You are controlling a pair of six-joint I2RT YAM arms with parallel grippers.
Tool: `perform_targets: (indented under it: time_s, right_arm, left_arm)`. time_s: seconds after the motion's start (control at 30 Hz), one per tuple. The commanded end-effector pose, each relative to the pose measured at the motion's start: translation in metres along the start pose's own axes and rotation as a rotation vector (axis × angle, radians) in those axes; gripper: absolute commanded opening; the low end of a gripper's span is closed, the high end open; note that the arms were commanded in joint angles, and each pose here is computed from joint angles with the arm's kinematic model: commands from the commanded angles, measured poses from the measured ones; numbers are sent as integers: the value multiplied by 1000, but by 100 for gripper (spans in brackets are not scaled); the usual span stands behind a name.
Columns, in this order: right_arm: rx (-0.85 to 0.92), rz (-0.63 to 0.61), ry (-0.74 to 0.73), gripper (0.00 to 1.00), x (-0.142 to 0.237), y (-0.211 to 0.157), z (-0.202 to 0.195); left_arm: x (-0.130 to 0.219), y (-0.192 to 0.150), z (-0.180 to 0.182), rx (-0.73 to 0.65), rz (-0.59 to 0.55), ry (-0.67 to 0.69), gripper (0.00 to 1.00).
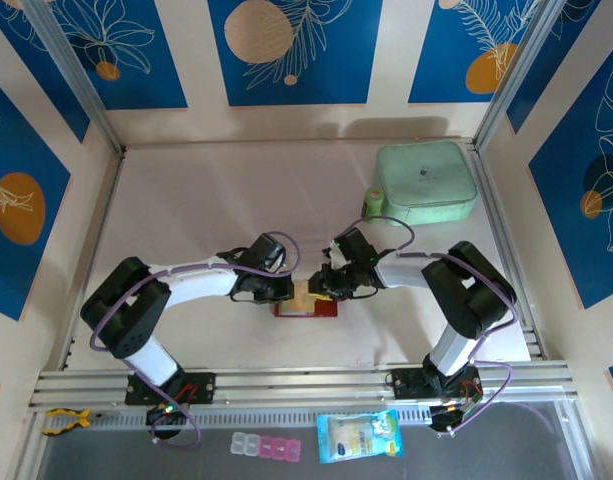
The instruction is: Take the credit cards out of the card holder
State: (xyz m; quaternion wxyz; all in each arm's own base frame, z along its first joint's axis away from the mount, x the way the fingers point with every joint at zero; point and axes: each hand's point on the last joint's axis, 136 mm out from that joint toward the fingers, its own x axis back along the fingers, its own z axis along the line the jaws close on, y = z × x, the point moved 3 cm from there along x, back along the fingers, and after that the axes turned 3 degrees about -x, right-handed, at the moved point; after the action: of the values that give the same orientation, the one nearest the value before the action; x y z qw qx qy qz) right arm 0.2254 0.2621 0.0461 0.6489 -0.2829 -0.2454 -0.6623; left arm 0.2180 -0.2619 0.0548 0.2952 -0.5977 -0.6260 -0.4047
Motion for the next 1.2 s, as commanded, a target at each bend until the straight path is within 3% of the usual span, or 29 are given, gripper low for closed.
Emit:
perform_targets:
  time_s: [0.0, 0.3, 0.83, 1.0, 1.17]
  right_arm:
    - [-22, 36, 54, 23, -4, -5, 1]
    - [-37, 23, 56, 8, -2, -5, -4]
    - [17, -51, 2, 0, 39, -7, -7]
    - [116, -69, -17, 0, 56, -4, 5]
    - [355, -92, -99, 0, 76, 0, 17]
  left_arm:
    - [-6, -15, 17, 11, 41, 66, 10]
    - [-5, -17, 19, 15, 38, 70, 10]
    - [-1, -18, 18, 46, 12, 42, 12]
    - [3, -15, 8, 58, -7, -7, 14]
    - [13, -6, 0, 50, -53, -32, 20]
